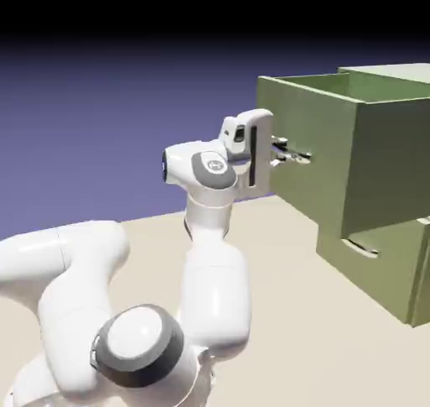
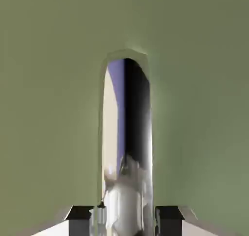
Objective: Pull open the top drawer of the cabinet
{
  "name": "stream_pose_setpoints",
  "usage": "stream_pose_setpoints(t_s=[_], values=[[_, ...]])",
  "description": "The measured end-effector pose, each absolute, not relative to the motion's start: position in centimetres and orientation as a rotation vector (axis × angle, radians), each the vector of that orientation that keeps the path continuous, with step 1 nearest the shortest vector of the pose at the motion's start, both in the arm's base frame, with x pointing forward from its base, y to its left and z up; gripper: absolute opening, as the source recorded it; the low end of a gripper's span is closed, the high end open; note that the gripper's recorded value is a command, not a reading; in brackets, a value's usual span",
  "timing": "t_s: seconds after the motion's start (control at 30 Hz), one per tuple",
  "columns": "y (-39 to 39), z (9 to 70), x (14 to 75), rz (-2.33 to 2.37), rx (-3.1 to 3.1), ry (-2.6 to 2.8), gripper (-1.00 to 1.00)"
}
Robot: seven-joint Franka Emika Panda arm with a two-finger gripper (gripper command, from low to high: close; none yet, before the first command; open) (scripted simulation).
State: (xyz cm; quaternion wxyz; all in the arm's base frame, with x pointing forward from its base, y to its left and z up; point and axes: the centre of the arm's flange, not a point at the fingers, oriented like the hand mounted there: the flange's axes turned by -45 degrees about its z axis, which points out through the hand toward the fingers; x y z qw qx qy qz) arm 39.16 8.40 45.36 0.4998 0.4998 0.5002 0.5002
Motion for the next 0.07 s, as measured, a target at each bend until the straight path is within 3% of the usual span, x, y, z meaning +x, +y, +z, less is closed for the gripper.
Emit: stream_pose_setpoints(t_s=[0.07], values=[[8.3,45.4,37.9,1.212,1.209,1.209,1.00]])
